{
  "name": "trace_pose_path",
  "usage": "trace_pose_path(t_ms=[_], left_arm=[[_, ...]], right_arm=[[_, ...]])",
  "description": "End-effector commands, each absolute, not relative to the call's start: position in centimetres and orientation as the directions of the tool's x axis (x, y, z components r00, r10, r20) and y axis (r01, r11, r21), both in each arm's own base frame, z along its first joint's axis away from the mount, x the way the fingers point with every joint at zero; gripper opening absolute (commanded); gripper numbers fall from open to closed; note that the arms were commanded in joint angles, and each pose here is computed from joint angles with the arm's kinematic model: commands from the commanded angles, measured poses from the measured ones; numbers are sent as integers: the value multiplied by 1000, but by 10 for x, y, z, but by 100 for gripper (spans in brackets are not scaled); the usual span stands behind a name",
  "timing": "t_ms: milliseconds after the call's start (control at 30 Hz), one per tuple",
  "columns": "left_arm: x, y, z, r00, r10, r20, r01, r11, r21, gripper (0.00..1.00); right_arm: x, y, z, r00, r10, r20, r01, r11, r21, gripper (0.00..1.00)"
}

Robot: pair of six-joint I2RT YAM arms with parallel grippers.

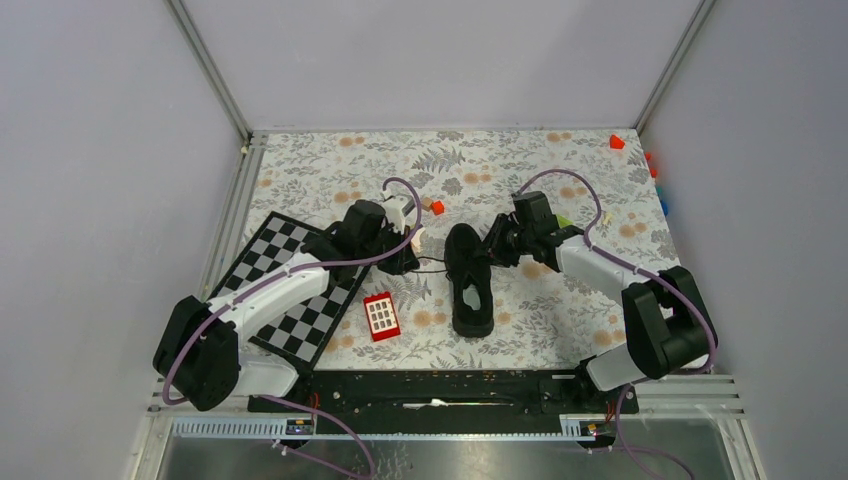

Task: Tie the shoes
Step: Tie the shoelace on the shoe.

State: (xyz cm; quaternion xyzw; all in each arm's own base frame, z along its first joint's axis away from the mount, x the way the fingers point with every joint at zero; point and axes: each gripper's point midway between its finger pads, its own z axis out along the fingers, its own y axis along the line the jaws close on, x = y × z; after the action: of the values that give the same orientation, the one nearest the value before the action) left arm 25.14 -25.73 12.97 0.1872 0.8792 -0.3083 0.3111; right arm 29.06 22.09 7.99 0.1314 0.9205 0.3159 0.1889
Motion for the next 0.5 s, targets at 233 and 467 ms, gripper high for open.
trace_pose_path(t_ms=[233, 467], left_arm=[[262, -269, 151, -688, 128, -714, 568, 707, -421, 0], [262, -269, 152, -687, 127, -716, 570, 706, -421, 0]], right_arm=[[301, 233, 101, -880, 385, -276, 82, 698, 712, 0], [302, 223, 117, -848, 418, -327, 67, 695, 716, 0]])
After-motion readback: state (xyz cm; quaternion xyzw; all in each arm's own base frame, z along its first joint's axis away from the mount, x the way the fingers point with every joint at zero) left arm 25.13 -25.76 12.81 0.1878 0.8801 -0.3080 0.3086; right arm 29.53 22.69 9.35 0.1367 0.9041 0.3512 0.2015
